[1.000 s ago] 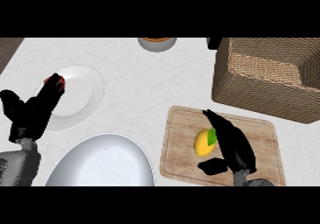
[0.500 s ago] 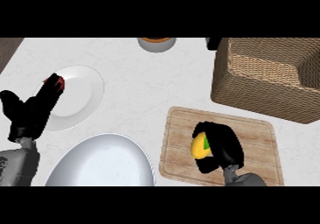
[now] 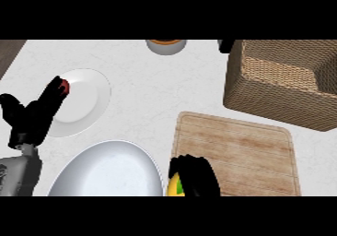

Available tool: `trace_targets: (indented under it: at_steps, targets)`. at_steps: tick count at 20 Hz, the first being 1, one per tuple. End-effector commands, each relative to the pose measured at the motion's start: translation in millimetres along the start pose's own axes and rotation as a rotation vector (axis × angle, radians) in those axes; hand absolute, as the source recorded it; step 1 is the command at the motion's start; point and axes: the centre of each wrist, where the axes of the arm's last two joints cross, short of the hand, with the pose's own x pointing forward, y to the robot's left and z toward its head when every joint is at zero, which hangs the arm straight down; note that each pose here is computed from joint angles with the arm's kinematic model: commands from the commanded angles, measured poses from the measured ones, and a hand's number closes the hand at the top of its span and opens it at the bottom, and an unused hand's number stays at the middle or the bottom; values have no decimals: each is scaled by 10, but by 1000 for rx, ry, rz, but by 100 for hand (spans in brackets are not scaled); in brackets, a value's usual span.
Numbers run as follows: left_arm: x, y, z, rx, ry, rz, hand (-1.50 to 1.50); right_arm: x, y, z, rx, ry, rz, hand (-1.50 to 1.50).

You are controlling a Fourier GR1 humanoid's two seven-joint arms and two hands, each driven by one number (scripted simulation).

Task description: Pick the lemon from the cutting board and place it in the basket

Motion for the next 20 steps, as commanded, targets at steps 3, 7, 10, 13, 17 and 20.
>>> trace_targets:
  at_steps: [3,7,10,13,17,20]
  targets:
    - [81,107,147,-2,4,-8,0,475,296,476,47,-62,-75,150]
    - [-45,-21,69,5,19,4,0,508,85,452,-91,-173,-349,150]
    - [-43,-35,46,2,12,7,0,713,-93,712,-214,-307,-493,150]
    - [-1,0,-17,19,8,3,0,806,-234,862,-328,-351,-471,150]
    - [-54,68,113,7,14,0,0,790,-439,801,-444,-287,-475,150]
    - [-8,21,68,18,26,9,0,777,-640,730,-488,-248,-432,150]
